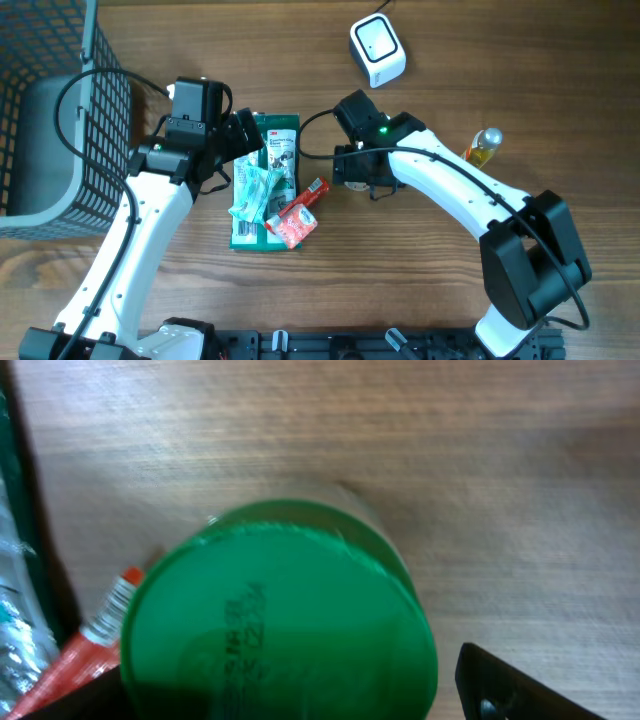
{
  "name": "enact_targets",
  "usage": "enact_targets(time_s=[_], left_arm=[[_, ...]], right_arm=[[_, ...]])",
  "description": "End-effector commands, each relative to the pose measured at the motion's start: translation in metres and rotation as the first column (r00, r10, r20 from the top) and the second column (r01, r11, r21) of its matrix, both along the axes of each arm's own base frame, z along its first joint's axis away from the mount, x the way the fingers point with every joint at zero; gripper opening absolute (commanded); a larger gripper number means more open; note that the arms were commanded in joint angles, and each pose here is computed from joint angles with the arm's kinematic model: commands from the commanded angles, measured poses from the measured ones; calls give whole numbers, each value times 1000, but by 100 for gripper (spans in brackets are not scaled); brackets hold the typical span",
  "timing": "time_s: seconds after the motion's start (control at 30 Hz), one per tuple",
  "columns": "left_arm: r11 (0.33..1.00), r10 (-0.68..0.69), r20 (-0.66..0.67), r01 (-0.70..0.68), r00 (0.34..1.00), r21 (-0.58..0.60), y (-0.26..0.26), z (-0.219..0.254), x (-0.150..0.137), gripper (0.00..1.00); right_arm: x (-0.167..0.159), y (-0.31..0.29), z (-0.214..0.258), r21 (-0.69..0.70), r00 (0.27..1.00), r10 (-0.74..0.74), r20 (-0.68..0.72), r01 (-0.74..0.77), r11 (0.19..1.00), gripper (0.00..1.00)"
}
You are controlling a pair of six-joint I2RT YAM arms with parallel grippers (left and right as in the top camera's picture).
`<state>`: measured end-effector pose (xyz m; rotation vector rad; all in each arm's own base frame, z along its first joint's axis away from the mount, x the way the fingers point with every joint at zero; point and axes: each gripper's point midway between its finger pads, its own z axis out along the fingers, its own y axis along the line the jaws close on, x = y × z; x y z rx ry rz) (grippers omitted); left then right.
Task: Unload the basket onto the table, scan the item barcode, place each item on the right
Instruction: 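Release the bottle and move the right gripper over the green-lidded jar, then lower the right gripper around the green-lidded jar and close it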
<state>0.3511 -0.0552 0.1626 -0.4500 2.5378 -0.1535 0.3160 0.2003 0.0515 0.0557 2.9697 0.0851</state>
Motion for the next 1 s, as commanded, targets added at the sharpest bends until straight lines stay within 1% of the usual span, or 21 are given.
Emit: enact_targets(time_s=[0.0, 0.17, 0.3, 0.47, 0.53, 0.6, 0.67, 0.7, 0.73, 0.77, 0.97], left_arm=[[1000, 4, 7, -4, 1000, 12, 3, 1, 1, 100], [1000, 4, 7, -4, 1000, 12, 3, 1, 1, 100], [1000, 4, 7, -4, 1000, 12, 3, 1, 1, 100], [1000, 4, 7, -4, 1000, 12, 3, 1, 1, 100], [1000, 4, 7, -4, 1000, 12, 3, 1, 1, 100], [1000, 3, 7, -3, 1000, 11, 3, 1, 1, 100], [1000, 3, 7, -3, 1000, 12, 3, 1, 1, 100], [1000, 3, 7, -3, 1000, 11, 3, 1, 1, 100], [1000, 3, 7, -3, 1000, 11, 3, 1, 1, 100], [1000, 4, 7, -4, 1000, 12, 3, 1, 1, 100], [1000, 3, 7, -3, 1000, 11, 3, 1, 1, 100]], right_arm=[[-7, -13, -7, -73, 1000, -9, -26, 7, 997, 89], [-5, -13, -7, -71, 1000, -16, -17, 14, 997, 89], [12, -2, -4, -26, 999, -17, 50, 18, 999, 89], [19, -11, -2, -77, 995, -26, 91, 34, 996, 88], [20, -10, -2, -73, 995, -27, 95, 34, 997, 88], [18, -9, -3, -66, 996, -25, 87, 30, 997, 85], [17, -10, -3, -70, 996, -25, 82, 31, 997, 79], [17, -10, -3, -70, 996, -25, 81, 30, 997, 79], [17, -10, -3, -70, 996, -25, 81, 30, 997, 75], [16, -10, -3, -72, 997, -25, 79, 30, 997, 69], [9, -15, -5, -92, 998, -24, 50, 29, 995, 66]])
